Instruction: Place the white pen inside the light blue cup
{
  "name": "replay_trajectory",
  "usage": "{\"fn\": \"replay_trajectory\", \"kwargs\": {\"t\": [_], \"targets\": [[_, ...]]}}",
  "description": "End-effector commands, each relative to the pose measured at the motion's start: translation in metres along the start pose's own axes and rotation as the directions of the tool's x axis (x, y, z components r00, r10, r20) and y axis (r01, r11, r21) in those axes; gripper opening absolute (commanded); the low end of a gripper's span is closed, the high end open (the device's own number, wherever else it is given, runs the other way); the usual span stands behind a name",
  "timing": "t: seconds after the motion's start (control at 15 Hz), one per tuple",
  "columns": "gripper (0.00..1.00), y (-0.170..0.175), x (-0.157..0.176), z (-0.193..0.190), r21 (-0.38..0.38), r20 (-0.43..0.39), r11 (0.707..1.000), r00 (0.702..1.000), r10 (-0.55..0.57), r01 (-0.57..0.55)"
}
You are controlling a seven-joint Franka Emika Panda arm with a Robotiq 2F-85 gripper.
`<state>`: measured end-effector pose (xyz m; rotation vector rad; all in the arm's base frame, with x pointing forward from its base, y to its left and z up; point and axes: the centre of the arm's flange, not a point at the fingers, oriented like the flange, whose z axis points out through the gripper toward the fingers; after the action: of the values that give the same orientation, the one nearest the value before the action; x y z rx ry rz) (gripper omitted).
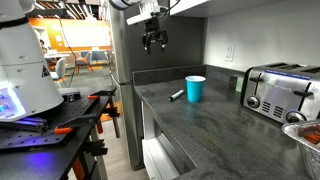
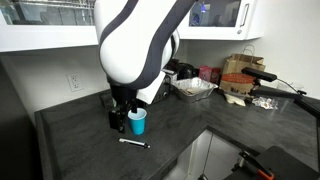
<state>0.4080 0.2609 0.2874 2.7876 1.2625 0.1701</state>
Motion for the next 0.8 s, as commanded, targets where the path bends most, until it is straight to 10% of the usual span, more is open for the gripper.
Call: {"fn": "replay_trajectory", "kwargs": {"t": [0.0,0.73], "targets": [[1.00,0.007,0.039,0.050,0.026,0.035,0.989,0.989,-0.146,0.145],[1.00,0.027,0.107,0.169,0.041,0.097,0.982,0.978,-0.187,0.184]]}}
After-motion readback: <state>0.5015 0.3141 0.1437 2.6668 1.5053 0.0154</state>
